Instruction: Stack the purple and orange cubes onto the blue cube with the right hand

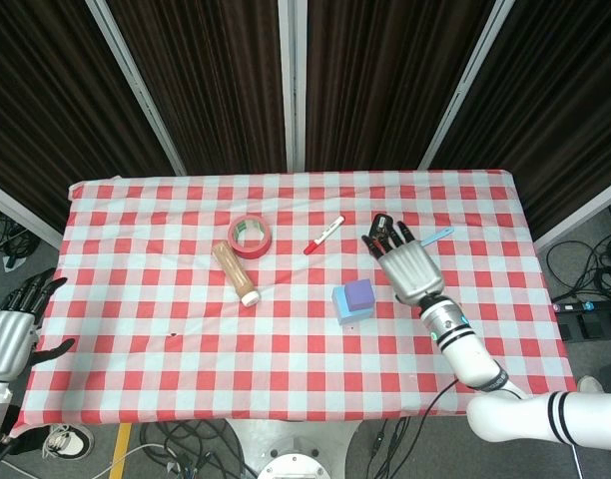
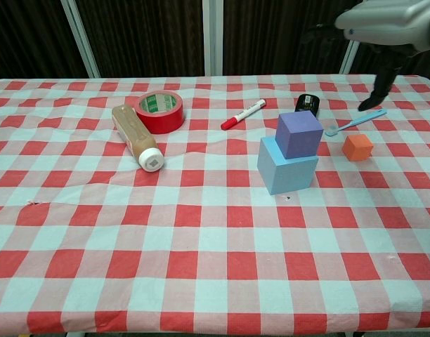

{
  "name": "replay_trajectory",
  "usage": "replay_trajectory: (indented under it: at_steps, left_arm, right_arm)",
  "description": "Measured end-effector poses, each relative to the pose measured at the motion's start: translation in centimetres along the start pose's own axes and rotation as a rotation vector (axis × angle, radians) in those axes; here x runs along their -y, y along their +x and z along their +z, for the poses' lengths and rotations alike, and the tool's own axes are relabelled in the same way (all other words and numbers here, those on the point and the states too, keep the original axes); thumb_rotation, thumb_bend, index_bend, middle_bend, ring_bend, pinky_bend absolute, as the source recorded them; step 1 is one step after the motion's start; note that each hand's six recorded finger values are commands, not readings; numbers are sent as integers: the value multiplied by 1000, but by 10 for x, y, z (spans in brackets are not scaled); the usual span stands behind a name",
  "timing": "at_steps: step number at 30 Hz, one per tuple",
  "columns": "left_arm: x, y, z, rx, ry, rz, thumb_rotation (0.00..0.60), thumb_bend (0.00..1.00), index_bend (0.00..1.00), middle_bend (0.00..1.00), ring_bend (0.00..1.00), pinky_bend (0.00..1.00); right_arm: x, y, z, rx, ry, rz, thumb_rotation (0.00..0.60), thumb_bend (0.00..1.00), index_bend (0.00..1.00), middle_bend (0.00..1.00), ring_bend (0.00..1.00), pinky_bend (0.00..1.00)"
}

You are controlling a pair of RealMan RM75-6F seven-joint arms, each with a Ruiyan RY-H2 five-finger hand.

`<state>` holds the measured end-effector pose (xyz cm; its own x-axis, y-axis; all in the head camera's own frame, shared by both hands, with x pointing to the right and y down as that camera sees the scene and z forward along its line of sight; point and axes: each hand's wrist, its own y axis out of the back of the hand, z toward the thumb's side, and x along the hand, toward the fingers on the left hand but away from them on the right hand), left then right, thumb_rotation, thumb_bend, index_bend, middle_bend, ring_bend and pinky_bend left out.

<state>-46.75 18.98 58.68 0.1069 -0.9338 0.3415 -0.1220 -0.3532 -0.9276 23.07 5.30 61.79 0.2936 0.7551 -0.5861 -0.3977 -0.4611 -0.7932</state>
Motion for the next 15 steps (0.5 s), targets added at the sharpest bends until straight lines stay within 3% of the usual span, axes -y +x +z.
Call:
replay_trajectory:
  at_steps: [8,15]
  left_arm:
    - [2,1,2,0,6,-8,600,171,202,177,132,241]
    - [-1,1,1,-4,19,-2,600,173,203,184,132,242]
  right_arm:
    - [34,-5,-55,133,33,17,600,62,0,366,79,62]
    - [74,-19,-69,144,11,57,600,109,0,406,108,62]
